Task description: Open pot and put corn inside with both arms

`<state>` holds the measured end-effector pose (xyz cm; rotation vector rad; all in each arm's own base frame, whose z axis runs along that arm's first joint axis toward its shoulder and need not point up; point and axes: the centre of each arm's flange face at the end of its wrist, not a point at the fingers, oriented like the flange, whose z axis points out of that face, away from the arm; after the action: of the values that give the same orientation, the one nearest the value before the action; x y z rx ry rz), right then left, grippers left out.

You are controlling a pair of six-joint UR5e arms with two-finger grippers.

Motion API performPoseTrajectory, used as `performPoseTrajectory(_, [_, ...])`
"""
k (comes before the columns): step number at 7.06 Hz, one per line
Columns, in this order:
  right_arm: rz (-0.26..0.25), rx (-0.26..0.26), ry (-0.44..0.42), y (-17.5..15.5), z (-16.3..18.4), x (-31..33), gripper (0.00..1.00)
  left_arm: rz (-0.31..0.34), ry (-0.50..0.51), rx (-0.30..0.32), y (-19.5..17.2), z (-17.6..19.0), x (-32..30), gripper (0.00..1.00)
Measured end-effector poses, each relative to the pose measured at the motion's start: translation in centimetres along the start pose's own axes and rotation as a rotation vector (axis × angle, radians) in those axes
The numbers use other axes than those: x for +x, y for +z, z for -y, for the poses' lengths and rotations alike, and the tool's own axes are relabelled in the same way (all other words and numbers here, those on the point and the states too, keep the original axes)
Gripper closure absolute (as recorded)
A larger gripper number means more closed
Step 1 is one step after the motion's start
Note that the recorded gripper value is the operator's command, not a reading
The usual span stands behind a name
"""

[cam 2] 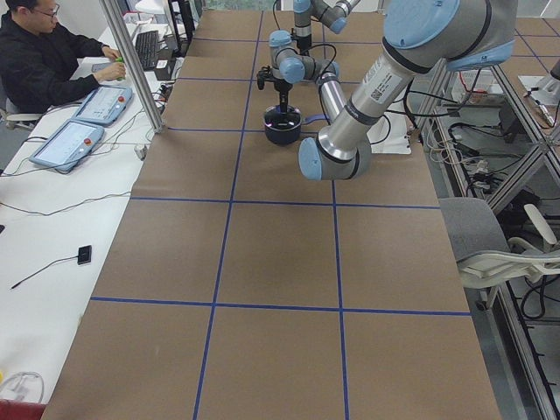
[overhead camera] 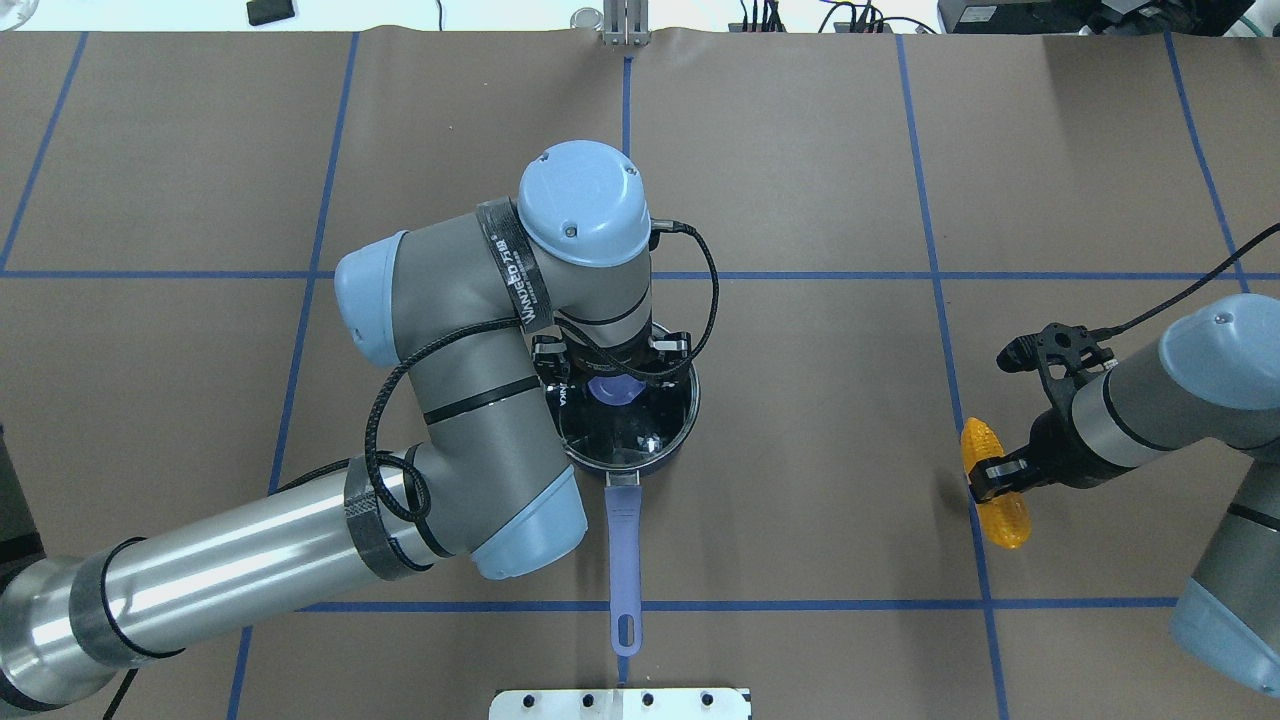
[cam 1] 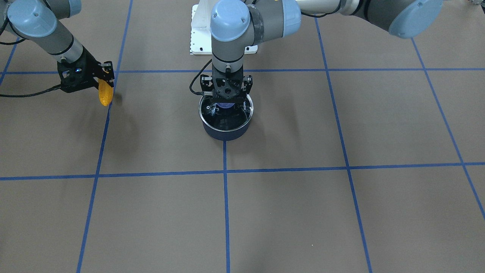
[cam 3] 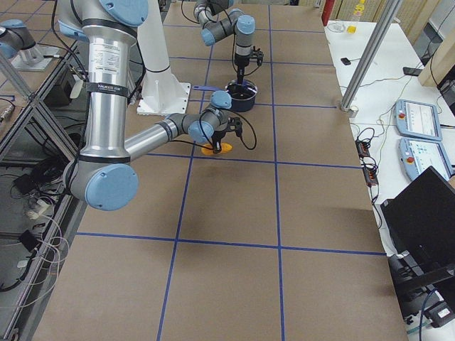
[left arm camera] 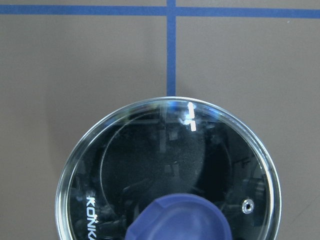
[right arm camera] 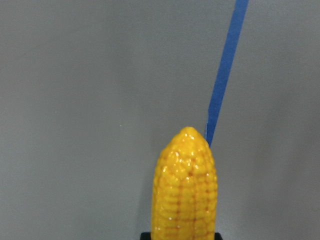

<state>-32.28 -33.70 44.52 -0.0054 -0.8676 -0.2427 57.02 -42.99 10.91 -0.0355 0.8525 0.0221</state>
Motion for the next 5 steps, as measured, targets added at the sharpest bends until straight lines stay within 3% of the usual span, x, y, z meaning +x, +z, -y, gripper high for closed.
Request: performPoseTrajectory(5, [0.013,0.006,-0.007,-0.4,0.2,-0.6,0.58,-0.014,0.007,0.014,-1.2,0.3,-0.3,0.35])
